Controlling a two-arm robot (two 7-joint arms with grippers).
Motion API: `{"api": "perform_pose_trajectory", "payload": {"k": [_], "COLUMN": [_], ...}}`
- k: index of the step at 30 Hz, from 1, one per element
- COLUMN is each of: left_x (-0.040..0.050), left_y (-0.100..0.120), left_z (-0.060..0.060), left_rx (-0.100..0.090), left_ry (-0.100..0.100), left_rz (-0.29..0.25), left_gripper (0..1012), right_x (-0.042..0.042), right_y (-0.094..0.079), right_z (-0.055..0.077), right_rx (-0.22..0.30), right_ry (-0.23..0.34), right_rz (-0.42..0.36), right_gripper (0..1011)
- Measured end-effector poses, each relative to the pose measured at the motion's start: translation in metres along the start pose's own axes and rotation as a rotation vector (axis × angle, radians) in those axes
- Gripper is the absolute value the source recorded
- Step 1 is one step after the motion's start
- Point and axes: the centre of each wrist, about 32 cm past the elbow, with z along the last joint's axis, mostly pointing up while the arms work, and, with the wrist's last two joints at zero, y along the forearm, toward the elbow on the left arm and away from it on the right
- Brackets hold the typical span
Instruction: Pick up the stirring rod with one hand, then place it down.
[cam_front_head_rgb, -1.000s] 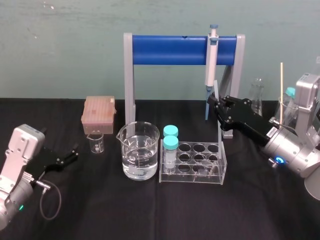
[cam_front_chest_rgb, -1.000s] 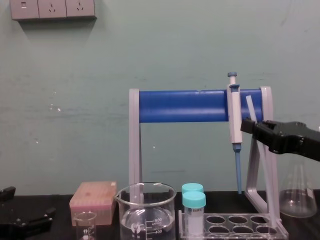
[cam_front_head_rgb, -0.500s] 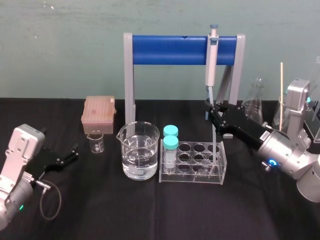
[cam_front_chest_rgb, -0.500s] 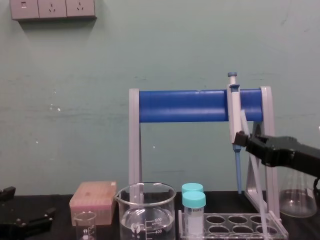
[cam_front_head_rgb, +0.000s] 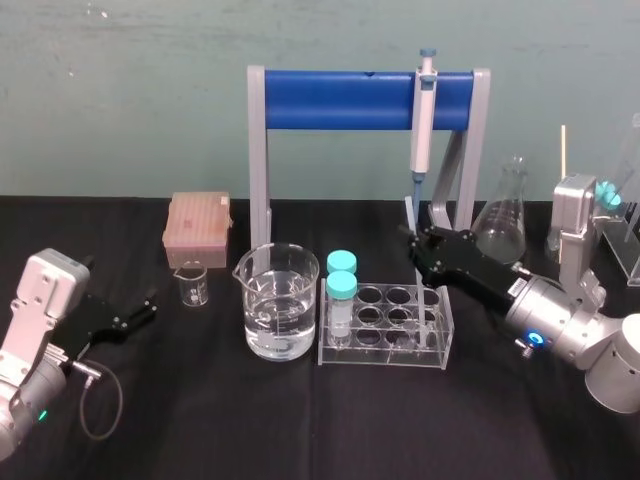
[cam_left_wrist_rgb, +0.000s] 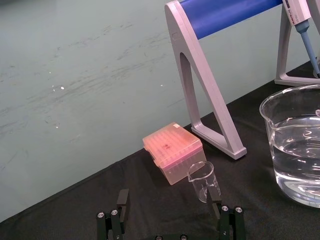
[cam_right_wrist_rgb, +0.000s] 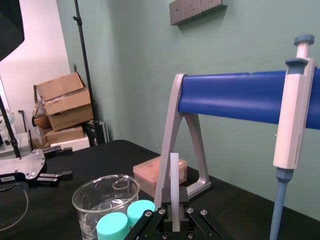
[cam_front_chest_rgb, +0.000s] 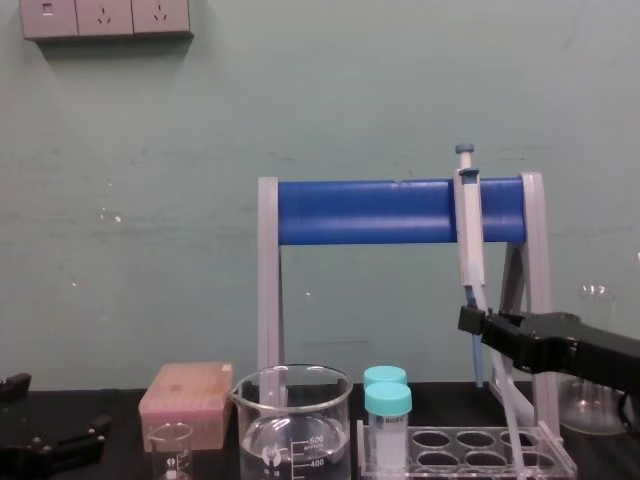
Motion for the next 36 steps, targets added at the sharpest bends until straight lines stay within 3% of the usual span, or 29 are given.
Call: {"api": "perform_pose_trajectory", "payload": {"k": [10, 24, 26, 36], "left_x": [0.0000, 0.0000, 0.0000, 0.0000], "left_y": [0.0000, 0.0000, 0.0000, 0.0000], "left_z": [0.0000, 0.0000, 0.0000, 0.0000], "left_rx": [0.000, 0.000, 0.000, 0.000], "left_ry": [0.000, 0.000, 0.000, 0.000], "left_rz": [0.000, 0.000, 0.000, 0.000], "left_gripper": [1000, 1000, 1000, 1000], "right_x": [0.0009, 0.0011, 0.0011, 0.0011], "right_y": [0.0015, 0.0013, 0.0012, 0.0010], "right_z": [-0.0038, -0.0036, -0.0037, -0.0038], "right_rx": [-0.028, -0.026, -0.026, -0.024], "right_ry": [-0.006, -0.006, -0.006, -0.004], "right_rz": [0.010, 0.008, 0.008, 0.007], "right_gripper": [67, 70, 94, 414]}}
